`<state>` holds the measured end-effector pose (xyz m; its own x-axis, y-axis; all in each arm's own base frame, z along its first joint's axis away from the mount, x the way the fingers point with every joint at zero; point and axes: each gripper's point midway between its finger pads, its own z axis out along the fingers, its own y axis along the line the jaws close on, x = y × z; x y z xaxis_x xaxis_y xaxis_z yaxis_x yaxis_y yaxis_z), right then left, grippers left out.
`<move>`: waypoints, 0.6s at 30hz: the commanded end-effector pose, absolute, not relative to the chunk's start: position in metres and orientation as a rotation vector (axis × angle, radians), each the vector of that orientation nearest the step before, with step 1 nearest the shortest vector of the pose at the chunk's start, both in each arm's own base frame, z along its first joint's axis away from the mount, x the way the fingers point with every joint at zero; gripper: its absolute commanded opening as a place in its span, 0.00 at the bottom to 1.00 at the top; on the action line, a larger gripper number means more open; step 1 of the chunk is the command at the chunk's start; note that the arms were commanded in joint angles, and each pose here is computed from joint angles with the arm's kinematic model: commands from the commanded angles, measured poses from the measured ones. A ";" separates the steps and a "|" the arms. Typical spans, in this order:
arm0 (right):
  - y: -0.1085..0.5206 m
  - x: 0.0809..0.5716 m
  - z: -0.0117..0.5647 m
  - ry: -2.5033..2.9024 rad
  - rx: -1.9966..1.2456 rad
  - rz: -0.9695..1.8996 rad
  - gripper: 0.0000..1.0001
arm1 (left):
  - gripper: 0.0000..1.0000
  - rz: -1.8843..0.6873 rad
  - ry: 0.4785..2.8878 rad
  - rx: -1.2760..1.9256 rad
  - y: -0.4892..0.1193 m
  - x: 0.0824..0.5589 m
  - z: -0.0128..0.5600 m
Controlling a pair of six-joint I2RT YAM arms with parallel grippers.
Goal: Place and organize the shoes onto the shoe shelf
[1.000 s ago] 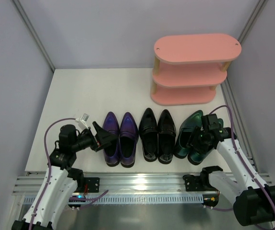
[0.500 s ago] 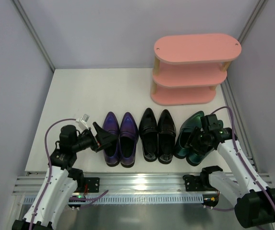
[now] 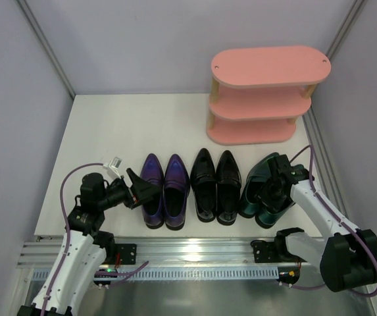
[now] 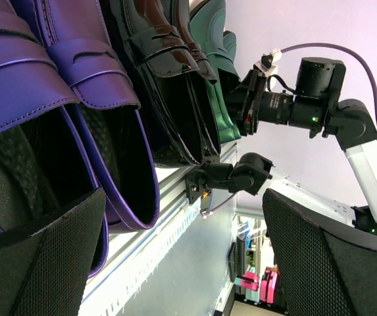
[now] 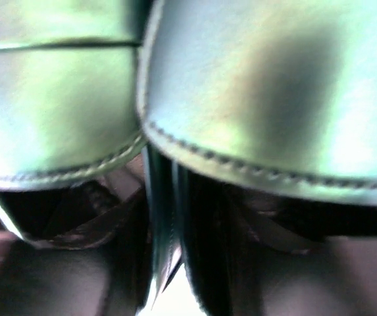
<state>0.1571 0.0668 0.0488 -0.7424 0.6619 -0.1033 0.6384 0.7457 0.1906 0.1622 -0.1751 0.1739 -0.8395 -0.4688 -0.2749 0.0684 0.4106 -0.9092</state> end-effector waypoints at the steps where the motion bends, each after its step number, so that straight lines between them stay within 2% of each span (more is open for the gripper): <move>1: 0.053 0.179 0.048 2.688 1.059 0.104 0.42 | 1.00 -1.445 2.161 -0.314 -0.176 0.162 0.177; 2: 0.052 0.182 0.046 2.696 1.044 0.090 0.21 | 1.00 -1.443 2.164 -0.313 -0.176 0.163 0.177; 3: 0.053 0.185 0.047 2.701 1.026 0.098 0.06 | 1.00 -1.444 2.166 -0.312 -0.176 0.162 0.176; 10: 0.067 0.208 0.067 2.721 0.715 0.244 0.04 | 1.00 -1.432 2.170 -0.318 -0.175 0.162 0.174; 18: 0.036 0.226 0.144 2.585 0.491 0.059 0.04 | 1.00 -1.426 2.178 -0.332 -0.176 0.166 0.170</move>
<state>0.1742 0.0488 0.0765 -0.8696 0.4534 -0.1955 0.4428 0.8913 0.0976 0.1640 -0.1746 0.1703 -0.8407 -0.4716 -0.2661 0.0528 0.4176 -0.9071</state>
